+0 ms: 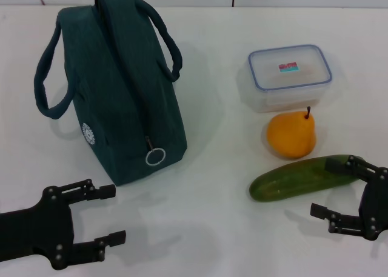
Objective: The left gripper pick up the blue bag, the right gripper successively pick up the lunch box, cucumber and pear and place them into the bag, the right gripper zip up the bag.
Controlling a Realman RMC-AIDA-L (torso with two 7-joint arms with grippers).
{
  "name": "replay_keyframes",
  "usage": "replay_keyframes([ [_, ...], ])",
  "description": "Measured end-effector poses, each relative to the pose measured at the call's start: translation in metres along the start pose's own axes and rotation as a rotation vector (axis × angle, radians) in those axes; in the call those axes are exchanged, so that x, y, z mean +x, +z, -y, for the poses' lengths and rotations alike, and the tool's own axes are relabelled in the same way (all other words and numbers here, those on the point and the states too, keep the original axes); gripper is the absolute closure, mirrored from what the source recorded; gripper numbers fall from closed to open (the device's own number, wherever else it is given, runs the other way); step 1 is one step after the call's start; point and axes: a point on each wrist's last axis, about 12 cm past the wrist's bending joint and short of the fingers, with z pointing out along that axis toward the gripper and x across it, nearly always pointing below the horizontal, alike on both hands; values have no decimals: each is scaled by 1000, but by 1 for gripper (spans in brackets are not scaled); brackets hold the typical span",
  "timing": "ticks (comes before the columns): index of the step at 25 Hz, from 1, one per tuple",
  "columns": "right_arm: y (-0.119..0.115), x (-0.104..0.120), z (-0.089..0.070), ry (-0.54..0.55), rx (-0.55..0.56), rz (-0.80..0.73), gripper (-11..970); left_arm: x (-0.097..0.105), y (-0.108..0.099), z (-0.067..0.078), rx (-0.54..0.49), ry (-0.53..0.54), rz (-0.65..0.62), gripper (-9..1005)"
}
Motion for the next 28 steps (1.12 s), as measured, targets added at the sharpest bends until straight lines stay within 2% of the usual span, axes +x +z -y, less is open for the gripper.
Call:
replay_keyframes([
  [14,0,-1,0,1,-1,7,74,-1,1,-1,-6,-26,11,241],
  [16,0,-1,0,1,1,10,74,-3,-2,-2,-30,-76,30,241],
  [22,-1,-2,0,2,5,22,73,-11,-32,-13,-111,-398,63,241],
  [26,-1,-2,-1,5,4,24,74,-28,-53,-33,-173,-628,115,242],
  [28,-1,-3,-1,4,1,27,74,-38,-59,-44,-205,-693,171,242],
])
